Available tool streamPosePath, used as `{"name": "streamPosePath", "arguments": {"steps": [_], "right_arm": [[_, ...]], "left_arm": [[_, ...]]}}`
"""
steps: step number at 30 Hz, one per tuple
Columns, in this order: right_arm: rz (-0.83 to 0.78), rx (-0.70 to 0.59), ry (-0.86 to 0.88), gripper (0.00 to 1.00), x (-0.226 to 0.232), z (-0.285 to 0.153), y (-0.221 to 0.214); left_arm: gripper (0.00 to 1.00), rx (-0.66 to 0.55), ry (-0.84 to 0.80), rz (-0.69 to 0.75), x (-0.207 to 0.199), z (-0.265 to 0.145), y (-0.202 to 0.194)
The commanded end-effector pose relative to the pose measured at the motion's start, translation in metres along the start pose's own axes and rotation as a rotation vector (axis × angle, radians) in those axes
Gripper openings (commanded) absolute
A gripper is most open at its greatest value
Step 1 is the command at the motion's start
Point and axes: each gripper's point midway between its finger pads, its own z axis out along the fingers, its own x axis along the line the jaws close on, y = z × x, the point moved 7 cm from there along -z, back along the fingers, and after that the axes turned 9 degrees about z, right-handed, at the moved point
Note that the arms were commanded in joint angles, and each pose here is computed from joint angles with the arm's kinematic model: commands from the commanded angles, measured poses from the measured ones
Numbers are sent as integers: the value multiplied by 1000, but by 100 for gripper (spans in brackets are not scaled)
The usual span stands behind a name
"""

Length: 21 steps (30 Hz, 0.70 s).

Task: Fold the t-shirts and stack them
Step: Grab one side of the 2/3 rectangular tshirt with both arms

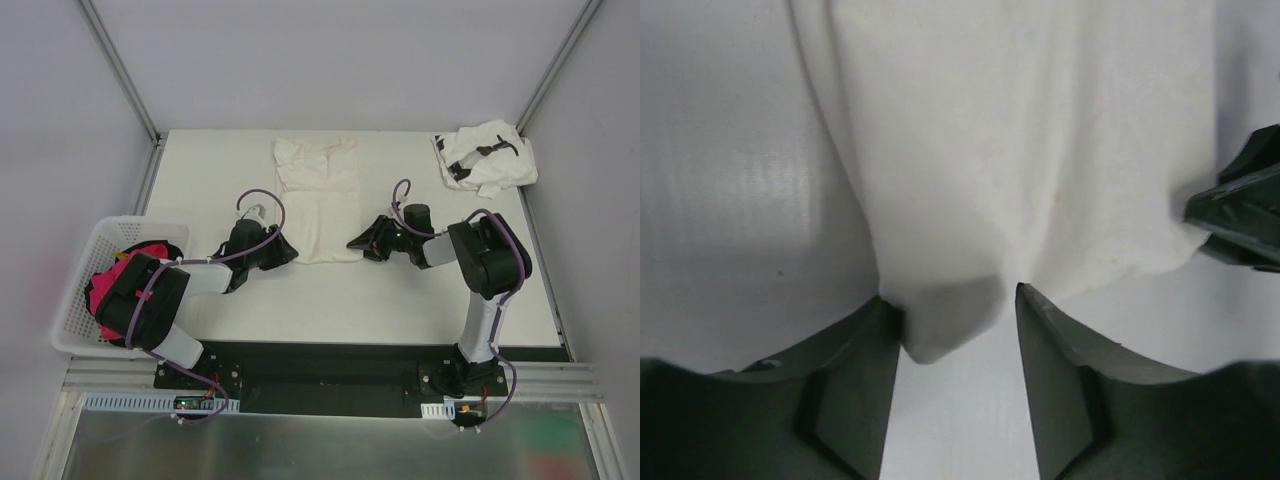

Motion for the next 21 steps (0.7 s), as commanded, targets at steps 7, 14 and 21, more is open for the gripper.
{"name": "streamPosePath", "arguments": {"steps": [7,14,21], "right_arm": [[37,-1,-42,2,-19,6,-6],[51,-1,-37,1,-22,5,-4],[72,-13,-44,1,-30,-4,-5]], "left_arm": [[29,194,43,-28,14,5,-40],[12,203,42,-24,16,8,-41],[6,224,30,-26,16,5,-48]]}}
